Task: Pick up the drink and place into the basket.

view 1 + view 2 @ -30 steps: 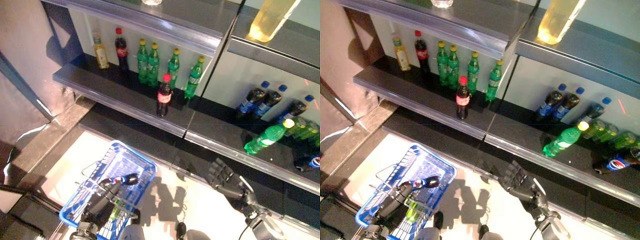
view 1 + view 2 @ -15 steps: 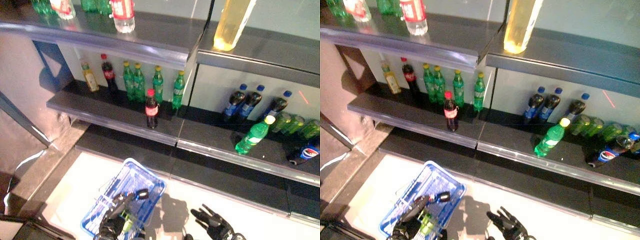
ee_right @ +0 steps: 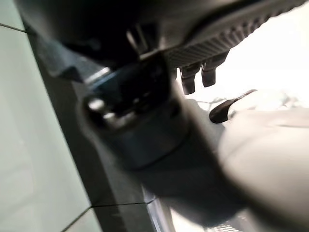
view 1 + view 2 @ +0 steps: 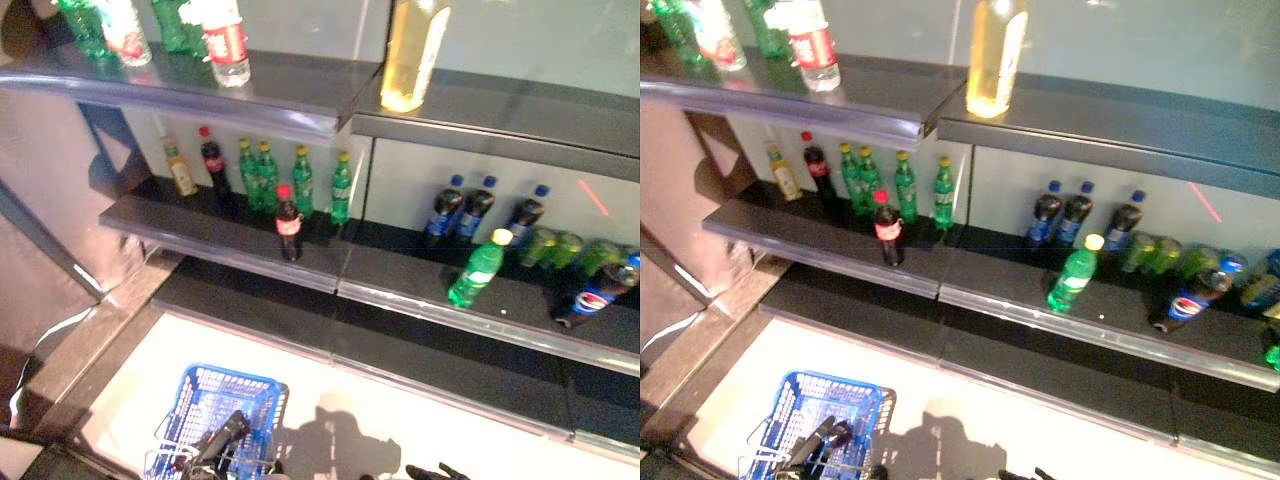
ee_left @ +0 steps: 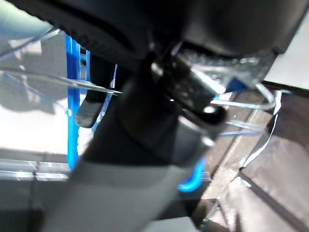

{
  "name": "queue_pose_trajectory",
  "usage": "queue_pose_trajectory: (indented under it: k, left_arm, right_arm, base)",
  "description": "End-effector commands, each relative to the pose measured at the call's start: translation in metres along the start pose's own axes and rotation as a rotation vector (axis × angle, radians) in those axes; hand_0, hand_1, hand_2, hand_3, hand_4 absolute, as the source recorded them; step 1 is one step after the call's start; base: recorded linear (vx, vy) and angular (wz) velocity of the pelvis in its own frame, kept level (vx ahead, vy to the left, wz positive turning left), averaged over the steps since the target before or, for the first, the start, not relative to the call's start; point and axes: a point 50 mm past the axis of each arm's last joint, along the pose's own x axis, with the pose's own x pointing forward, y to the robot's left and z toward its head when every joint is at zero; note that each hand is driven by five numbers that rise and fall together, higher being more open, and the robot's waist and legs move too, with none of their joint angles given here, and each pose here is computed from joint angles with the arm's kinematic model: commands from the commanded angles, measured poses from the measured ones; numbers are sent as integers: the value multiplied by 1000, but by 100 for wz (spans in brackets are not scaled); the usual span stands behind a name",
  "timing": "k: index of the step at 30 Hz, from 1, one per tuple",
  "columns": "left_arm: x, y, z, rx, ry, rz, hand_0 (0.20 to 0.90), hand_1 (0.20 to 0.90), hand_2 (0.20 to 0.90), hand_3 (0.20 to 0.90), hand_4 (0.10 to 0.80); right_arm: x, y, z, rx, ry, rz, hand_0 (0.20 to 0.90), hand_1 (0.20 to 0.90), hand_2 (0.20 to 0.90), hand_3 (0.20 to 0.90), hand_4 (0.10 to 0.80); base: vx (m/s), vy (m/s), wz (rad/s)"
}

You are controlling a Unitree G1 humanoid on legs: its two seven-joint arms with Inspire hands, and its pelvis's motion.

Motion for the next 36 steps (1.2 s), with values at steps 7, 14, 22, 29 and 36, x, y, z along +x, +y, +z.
queue_pose_trajectory:
  k: [7, 14, 22, 29, 36]
  left_arm:
    - [5, -9, 38, 295, -128, -73, 300, 300, 300, 200, 100]
    - [7, -13, 46, 269, -128, -57, 300, 300, 300, 200, 100]
    - [8, -6, 52, 203, -131, 56, 300, 300, 300, 200, 100]
    - [4, 3, 34, 135, -115, 58, 300, 300, 300, 200, 100]
    - [1, 17, 23, 42, -106, 99, 300, 300, 300, 200, 100]
  right_arm:
    - [4, 31, 6, -120, -22, 16, 900, 900, 900, 900, 800]
    - [6, 34, 9, -85, -34, -10, 900, 900, 900, 900, 800]
    - [8, 34, 18, -141, -44, 2, 900, 900, 900, 900, 800]
    - [7, 31, 14, -150, -6, 20, 900, 900, 900, 900, 800]
    - [10, 41, 17, -245, 18, 35, 900, 900, 900, 900, 800]
  base:
    - [103, -62, -52]
    - [22, -341, -60]
    - [76, -568, -39]
    - [104, -443, -26]
    - [267, -202, -74]
